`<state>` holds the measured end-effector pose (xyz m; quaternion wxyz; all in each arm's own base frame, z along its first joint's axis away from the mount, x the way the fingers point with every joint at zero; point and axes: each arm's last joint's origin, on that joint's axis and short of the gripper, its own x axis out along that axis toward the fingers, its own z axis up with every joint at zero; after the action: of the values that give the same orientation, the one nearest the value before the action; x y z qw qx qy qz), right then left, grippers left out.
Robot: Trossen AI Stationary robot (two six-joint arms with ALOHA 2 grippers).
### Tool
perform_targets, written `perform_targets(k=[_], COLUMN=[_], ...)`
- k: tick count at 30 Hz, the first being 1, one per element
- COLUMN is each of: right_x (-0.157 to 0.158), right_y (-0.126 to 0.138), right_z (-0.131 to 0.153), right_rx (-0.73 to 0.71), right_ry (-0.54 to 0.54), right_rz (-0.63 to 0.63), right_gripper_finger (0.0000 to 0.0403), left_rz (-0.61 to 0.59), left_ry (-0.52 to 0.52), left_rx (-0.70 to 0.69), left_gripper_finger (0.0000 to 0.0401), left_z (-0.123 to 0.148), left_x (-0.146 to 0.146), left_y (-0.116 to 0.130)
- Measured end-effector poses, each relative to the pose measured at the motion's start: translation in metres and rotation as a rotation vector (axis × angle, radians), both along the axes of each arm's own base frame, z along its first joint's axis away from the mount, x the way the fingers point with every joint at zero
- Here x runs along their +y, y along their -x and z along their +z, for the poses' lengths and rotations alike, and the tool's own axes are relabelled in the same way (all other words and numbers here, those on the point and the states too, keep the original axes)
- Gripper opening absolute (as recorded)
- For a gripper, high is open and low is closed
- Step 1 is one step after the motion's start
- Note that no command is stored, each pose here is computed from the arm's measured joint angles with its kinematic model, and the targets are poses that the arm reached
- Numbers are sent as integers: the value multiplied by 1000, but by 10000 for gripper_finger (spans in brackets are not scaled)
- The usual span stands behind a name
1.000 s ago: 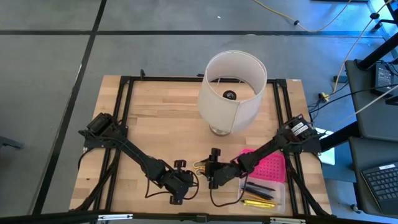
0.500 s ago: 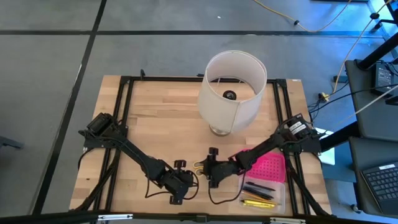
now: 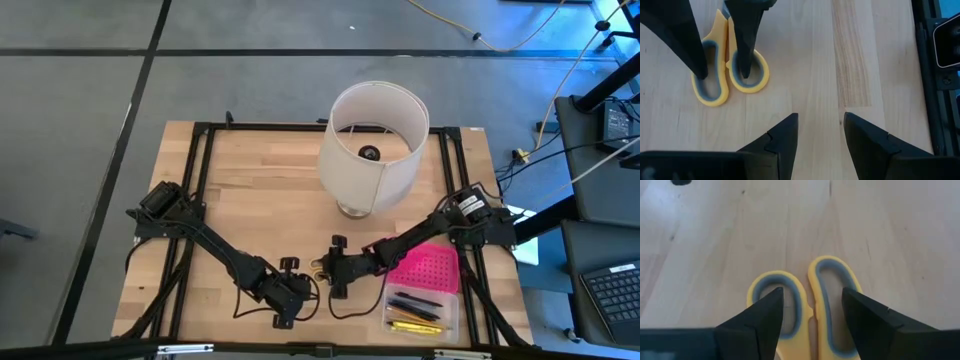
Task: Pick & place school supplies into a supply box
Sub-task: Put the yellow scissors into the supply box
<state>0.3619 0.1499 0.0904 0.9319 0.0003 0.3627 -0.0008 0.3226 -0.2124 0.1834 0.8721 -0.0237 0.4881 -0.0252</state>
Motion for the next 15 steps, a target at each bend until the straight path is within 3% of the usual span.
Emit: perform_targets(k=[15], right_x=[9], right_y=[11], right_z=[-3], right_rx=[91], right_ry=[1], right_rz=[-3], right_gripper_finger=[208], left_rz=[1], left_ry=[-2], left_rx=[-2], left_gripper_finger=[152], left_z=[0], left_x=[0], left_y=[0])
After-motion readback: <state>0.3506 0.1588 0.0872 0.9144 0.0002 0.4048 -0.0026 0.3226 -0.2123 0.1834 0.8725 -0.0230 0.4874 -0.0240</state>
